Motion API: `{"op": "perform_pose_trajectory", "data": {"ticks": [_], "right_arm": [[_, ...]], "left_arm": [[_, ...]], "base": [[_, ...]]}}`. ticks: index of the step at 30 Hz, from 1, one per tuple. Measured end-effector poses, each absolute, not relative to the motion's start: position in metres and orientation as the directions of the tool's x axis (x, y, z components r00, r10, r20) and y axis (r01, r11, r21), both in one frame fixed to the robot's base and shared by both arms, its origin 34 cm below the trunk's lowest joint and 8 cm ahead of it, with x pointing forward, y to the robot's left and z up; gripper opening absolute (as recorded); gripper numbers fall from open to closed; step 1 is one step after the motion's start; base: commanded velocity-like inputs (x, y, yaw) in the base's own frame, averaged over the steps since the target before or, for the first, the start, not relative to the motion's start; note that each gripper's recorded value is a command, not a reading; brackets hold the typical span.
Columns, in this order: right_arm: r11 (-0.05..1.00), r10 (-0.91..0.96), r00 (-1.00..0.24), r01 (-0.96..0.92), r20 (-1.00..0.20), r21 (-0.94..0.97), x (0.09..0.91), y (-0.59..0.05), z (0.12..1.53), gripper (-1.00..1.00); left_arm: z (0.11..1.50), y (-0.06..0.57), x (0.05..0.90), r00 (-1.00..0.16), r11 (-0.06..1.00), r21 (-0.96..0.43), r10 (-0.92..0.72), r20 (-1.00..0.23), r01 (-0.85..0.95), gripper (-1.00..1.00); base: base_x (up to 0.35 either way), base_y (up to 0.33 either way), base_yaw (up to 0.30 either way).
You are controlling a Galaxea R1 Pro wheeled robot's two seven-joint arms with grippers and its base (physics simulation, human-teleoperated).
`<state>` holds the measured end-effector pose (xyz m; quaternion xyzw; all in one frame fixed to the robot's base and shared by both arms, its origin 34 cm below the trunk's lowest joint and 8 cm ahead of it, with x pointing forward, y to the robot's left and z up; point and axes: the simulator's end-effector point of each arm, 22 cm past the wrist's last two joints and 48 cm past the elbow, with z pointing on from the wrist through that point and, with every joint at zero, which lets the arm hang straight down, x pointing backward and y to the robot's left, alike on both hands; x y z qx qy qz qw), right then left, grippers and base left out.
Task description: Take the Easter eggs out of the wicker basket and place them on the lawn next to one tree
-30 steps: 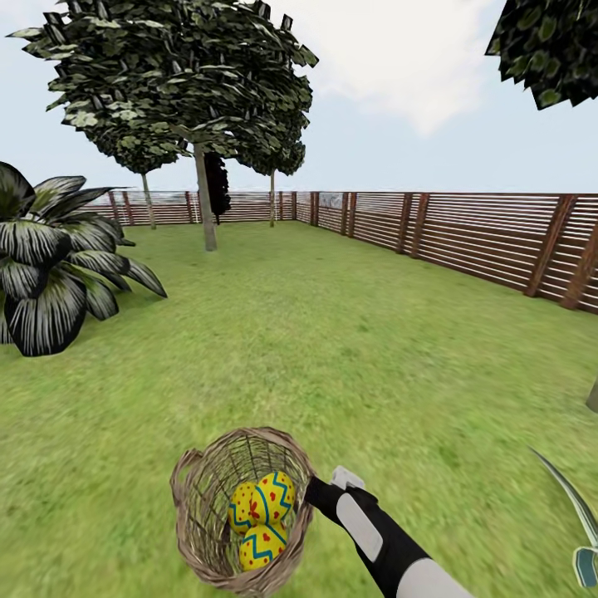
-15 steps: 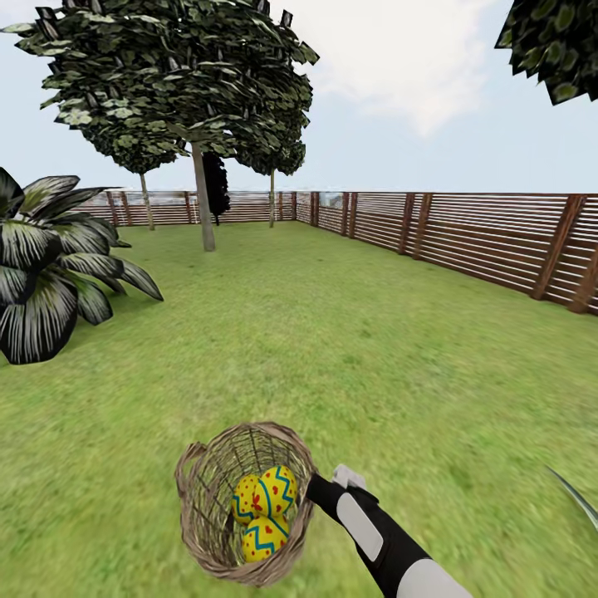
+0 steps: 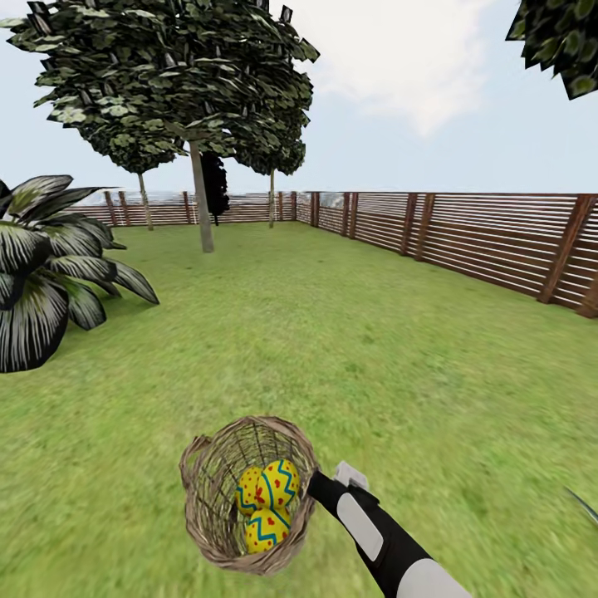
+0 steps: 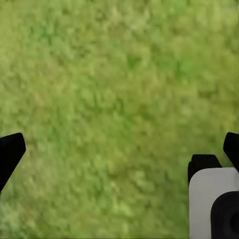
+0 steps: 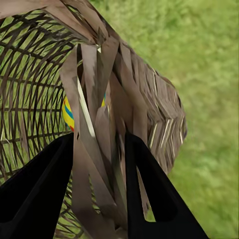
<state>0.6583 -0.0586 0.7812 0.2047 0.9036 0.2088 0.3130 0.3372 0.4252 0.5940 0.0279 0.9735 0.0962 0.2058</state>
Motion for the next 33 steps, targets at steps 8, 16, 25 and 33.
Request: {"op": "perform_pose_trajectory", "data": {"ticks": [8, 16, 25, 33], "right_arm": [[0.837, 0.49, -0.723, 0.234, -0.487, 0.496, 0.6577, -0.0598, 0.7801, -1.0], [0.837, 0.489, -0.724, 0.232, -0.487, 0.495, 0.6576, -0.0595, 0.78, -1.0], [0.838, 0.488, -0.724, 0.232, -0.488, 0.494, 0.6576, -0.0596, 0.78, -1.0], [0.838, 0.488, -0.724, 0.232, -0.489, 0.494, 0.6576, -0.0597, 0.7799, -1.0]], "left_arm": [[0.594, 0.4251, 0.3372, -0.914, 0.98, 0.199, 0.094, -0.395, 0.015, 1.0], [0.5939, 0.4248, 0.3372, -0.914, 0.98, 0.198, 0.094, -0.395, 0.015, 1.0], [0.5939, 0.4248, 0.3372, -0.914, 0.98, 0.198, 0.094, -0.395, 0.015, 1.0], [0.5939, 0.4248, 0.3372, -0.914, 0.98, 0.198, 0.094, -0.395, 0.015, 1.0]], "base": [[0.329, 0.0, 0.0], [0.329, 0.0, 0.0], [0.329, 0.0, 0.0], [0.329, 0.0, 0.0]]}}
